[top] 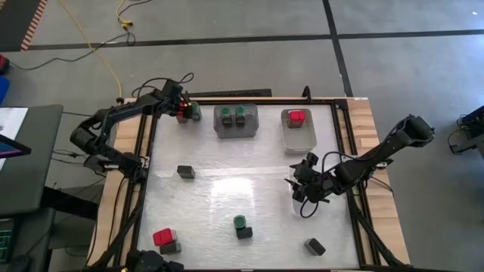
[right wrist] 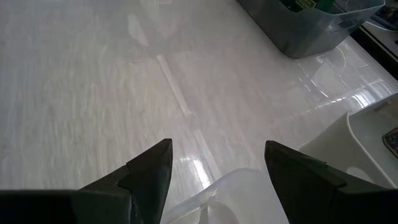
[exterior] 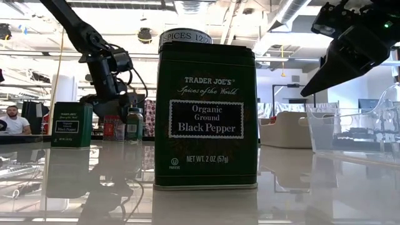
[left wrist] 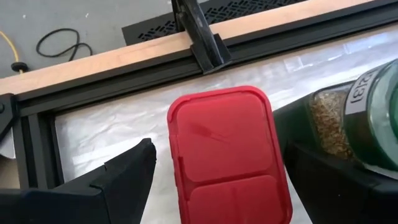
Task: Sort spices by type
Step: Move the top left red seasoning can to the center of the table
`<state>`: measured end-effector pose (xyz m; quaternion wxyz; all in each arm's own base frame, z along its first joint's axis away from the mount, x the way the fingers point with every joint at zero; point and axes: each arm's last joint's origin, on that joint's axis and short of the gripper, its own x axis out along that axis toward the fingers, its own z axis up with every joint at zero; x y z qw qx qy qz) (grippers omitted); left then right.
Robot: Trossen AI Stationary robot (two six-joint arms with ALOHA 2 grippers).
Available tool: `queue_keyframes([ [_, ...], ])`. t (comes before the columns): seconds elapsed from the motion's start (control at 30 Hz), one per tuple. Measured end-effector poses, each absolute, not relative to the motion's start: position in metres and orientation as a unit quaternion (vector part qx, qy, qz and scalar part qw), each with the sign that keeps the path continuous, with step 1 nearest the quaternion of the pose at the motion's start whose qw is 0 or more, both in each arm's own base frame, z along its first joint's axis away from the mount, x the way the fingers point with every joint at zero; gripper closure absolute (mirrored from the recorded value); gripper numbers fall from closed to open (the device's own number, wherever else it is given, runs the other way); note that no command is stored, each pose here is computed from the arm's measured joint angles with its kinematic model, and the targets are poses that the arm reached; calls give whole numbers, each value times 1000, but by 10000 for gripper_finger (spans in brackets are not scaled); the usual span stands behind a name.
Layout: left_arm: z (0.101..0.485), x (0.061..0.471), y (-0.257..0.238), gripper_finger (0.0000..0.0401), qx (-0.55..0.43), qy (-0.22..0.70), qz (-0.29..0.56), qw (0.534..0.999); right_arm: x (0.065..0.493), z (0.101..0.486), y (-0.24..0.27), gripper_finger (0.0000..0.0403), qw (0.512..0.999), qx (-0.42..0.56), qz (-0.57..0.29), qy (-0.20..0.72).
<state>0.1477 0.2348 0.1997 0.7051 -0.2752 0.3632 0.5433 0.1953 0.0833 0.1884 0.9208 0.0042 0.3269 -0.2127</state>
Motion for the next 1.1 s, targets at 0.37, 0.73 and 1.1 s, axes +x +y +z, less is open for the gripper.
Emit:
queue_keyframes([
  [0.37,199,147,234,131,-284,365,545,699,195,188,83,118,921,4,-213,327],
  [0.73,206,140,220,190,-270,402,551,679,195,188,83,118,921,4,-213,327],
  [1.1,277,135,152,190,-217,306,507,776,196,189,83,118,922,6,-212,325],
])
